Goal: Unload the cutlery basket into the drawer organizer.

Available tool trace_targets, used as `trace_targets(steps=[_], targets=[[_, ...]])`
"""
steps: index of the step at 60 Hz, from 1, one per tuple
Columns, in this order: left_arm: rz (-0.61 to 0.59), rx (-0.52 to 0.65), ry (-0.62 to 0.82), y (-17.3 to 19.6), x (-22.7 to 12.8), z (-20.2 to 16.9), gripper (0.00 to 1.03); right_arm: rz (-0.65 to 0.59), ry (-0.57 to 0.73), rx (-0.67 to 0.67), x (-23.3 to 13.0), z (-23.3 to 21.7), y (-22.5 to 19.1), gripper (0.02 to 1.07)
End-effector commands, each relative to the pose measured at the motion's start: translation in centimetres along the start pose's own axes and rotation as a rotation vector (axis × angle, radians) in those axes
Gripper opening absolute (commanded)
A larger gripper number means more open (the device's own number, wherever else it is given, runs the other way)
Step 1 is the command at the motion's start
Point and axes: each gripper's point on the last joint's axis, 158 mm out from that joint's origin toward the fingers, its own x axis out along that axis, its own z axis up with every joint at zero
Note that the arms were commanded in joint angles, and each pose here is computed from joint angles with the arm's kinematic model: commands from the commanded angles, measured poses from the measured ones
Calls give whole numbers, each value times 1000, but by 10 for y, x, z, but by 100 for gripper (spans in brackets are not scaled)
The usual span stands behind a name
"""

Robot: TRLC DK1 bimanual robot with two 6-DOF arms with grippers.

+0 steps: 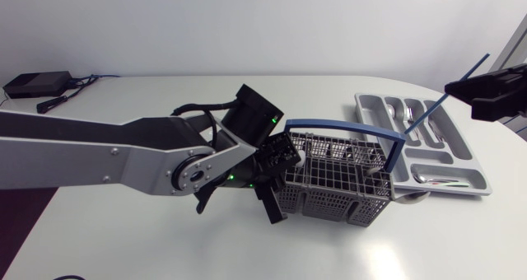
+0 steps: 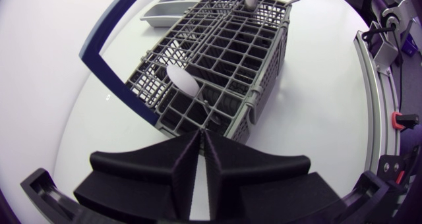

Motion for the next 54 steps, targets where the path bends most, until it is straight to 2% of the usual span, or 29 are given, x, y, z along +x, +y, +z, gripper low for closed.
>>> trace_targets(steps=[1,18,54], targets=[[14,-5,77,7,1,-32,15,2,31,8,6,-5,-10,8],[33,-24,88,16,-6,-45,15,15,154,105,45,-38,-40,8],[94,-39,13,36,-38,-25,15,42,419,170,132,-68,-75,8]])
